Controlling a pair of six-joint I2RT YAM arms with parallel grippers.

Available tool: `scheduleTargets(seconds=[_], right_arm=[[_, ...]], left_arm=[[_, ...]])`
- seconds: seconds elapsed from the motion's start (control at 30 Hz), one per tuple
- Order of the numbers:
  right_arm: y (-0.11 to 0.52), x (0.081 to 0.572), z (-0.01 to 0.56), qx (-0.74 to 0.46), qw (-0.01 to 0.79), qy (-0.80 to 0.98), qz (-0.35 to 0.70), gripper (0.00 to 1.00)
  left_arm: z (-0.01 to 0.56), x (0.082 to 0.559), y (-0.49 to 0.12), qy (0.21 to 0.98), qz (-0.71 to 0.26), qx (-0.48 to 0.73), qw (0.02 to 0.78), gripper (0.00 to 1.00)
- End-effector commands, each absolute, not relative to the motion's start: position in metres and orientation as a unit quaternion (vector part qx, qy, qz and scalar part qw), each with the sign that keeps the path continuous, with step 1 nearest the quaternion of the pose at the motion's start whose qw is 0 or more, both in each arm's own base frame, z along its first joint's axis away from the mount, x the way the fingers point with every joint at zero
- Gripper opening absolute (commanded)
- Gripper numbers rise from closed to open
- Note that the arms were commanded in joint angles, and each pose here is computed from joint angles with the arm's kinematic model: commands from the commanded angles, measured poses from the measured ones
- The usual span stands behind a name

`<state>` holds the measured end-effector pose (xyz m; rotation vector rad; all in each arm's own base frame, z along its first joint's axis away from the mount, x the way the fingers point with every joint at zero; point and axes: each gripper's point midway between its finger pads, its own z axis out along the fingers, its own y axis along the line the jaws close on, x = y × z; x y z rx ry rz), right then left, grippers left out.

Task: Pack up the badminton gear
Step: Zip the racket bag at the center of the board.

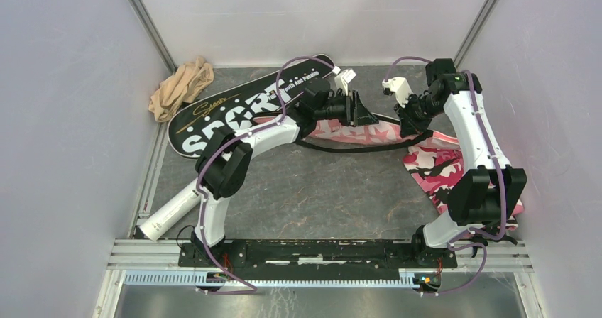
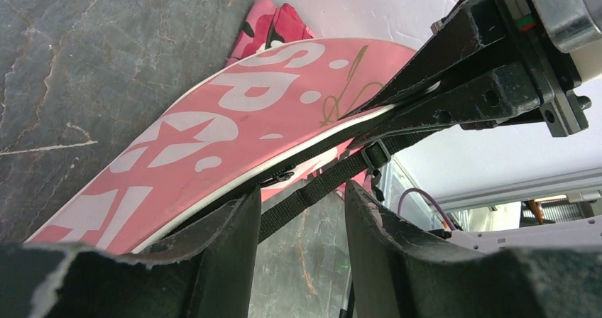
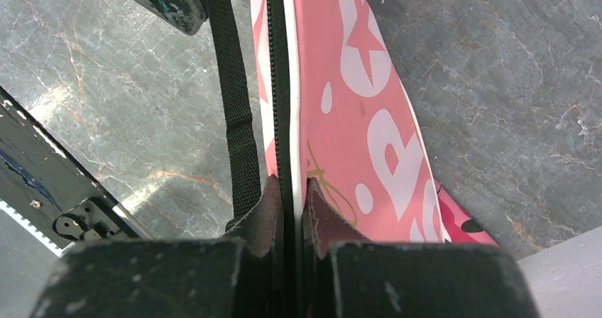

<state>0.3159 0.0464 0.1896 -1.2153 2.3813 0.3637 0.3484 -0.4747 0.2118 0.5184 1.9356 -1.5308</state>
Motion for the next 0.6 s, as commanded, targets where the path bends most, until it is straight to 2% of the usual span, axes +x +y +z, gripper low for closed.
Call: scheduleTargets(seconds=[0.0,0.37,0.57], right_arm=[[0.055,0.31,0.207,-0.427,0.248,0.858,0.144,0.0],[0.055,0.311,0.207,-0.427,0.248,0.857,0.146,0.0],[0.055,0.311,0.208,-0.426,0.25,0.857,0.145,0.0]], left_arm=[[0.234,0.366,-0.481,0.7,-0.579,0.213,0.359,0.53],[0.222,0.36,-0.491,0.697,-0.582,0.224,0.354,0.49],[0.214,0.378,-0.493,0.732,-0.547,0.183,0.363,0.46]])
